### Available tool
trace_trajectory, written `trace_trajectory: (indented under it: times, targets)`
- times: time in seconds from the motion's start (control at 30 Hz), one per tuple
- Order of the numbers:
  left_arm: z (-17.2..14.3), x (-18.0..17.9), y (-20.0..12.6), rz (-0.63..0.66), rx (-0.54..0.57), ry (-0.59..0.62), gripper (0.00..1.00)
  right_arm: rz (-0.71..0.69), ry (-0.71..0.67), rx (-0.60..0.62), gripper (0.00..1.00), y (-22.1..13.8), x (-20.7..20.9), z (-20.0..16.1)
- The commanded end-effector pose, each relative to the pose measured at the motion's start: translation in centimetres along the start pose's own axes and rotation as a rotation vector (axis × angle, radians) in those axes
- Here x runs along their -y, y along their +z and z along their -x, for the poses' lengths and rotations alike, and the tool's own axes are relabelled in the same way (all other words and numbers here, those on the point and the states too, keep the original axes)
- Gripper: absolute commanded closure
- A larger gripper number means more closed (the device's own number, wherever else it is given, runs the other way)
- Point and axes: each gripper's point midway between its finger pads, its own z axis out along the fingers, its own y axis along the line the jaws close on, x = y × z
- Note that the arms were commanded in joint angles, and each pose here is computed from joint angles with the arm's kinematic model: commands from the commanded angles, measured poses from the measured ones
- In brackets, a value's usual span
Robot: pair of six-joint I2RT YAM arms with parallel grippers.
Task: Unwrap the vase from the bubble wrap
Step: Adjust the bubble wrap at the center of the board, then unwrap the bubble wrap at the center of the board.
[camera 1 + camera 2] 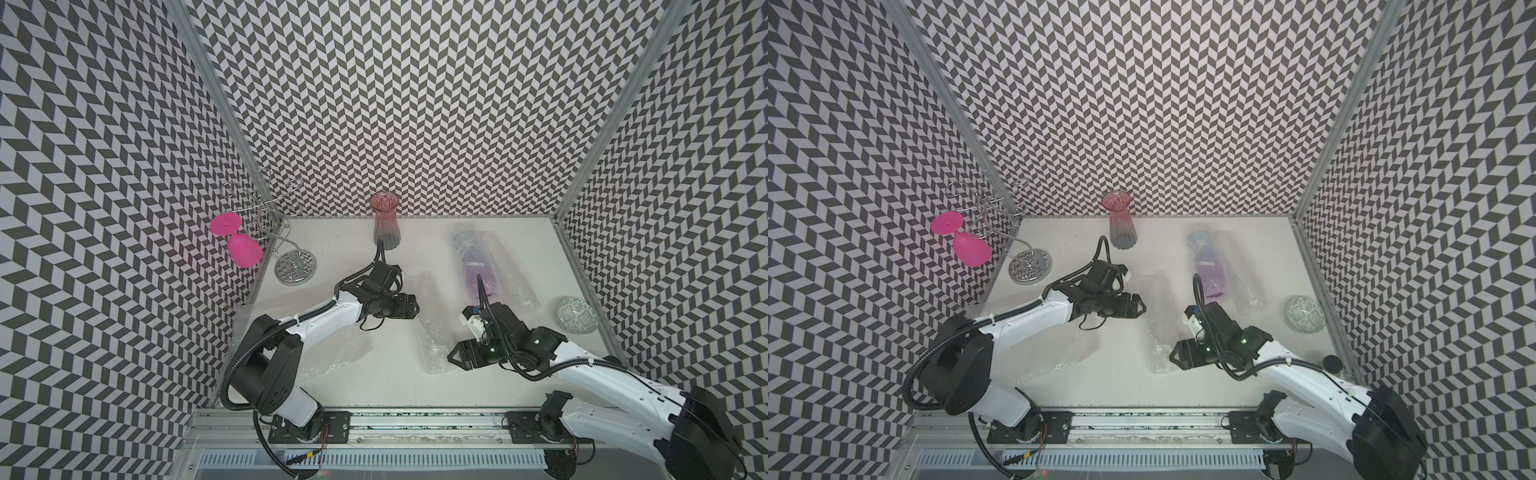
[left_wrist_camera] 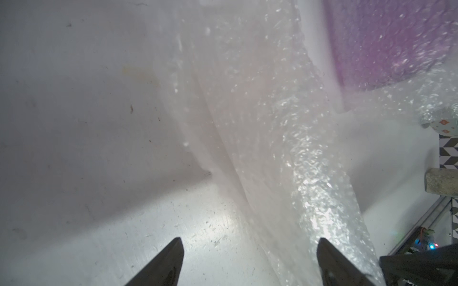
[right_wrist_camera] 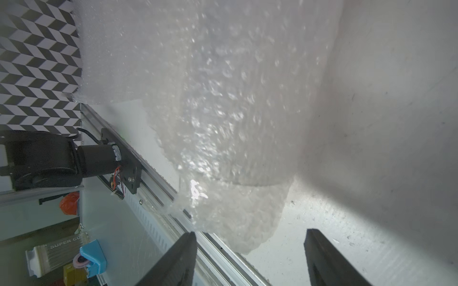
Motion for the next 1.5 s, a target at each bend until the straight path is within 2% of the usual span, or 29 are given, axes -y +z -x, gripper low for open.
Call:
trace_trajectory:
  times: [0.0,0.2,0.37,0.5,0.57,0.77,0.87,0.97,1.1,1.2,1.4,1.47]
  targets:
    - [-2.2,-0.5,-0.7,0.070,-0.018,0.052,0.17,0.049,-0.003,0.035,0.30,0.0,-0.9,0.5]
    - [-5.7,1.0,-2.0,0.074,0.004,0.096,0.20,0.077,-0.027,0.052,0.32,0.3,-1.8,1.7]
    - [-6.5,4.9,-4.8,-0.043,0.093,0.169,0.27,0.098,-0.036,0.037,0.35,1.2,-1.9,1.8]
    - [-7.7,7.2,-5.9,-0.088,0.086,0.215,0.30,0.116,-0.047,0.036,0.40,1.6,-2.2,1.9]
    - [-8.7,8.4,-5.8,-0.104,0.064,0.238,0.30,0.112,-0.051,0.031,0.44,1.8,-2.1,2.0]
    - [-11.7,11.0,-4.0,-0.117,0.020,0.279,0.33,0.135,-0.072,0.050,0.67,1.6,-2.7,2.3]
    - [-12.5,11.6,-2.9,-0.094,0.010,0.293,0.35,0.138,-0.079,0.055,0.74,1.5,-2.8,2.4]
    - [-12.5,11.2,-2.1,-0.035,0.021,0.295,0.41,0.143,-0.085,0.059,0.78,1.5,-2.8,2.4]
    - [-12.0,9.9,-1.3,0.066,0.037,0.284,0.47,0.144,-0.085,0.055,0.80,1.6,-2.8,2.3]
    - [-11.8,10.4,-1.1,0.074,0.048,0.303,0.48,0.156,-0.092,0.057,0.83,1.5,-3.0,2.3]
    - [-11.5,9.8,-0.5,0.172,0.055,0.320,0.53,0.152,-0.108,0.063,0.88,1.3,-3.2,2.6]
    - [-11.4,9.3,-0.2,0.206,0.055,0.322,0.57,0.153,-0.111,0.063,0.88,1.3,-3.3,2.6]
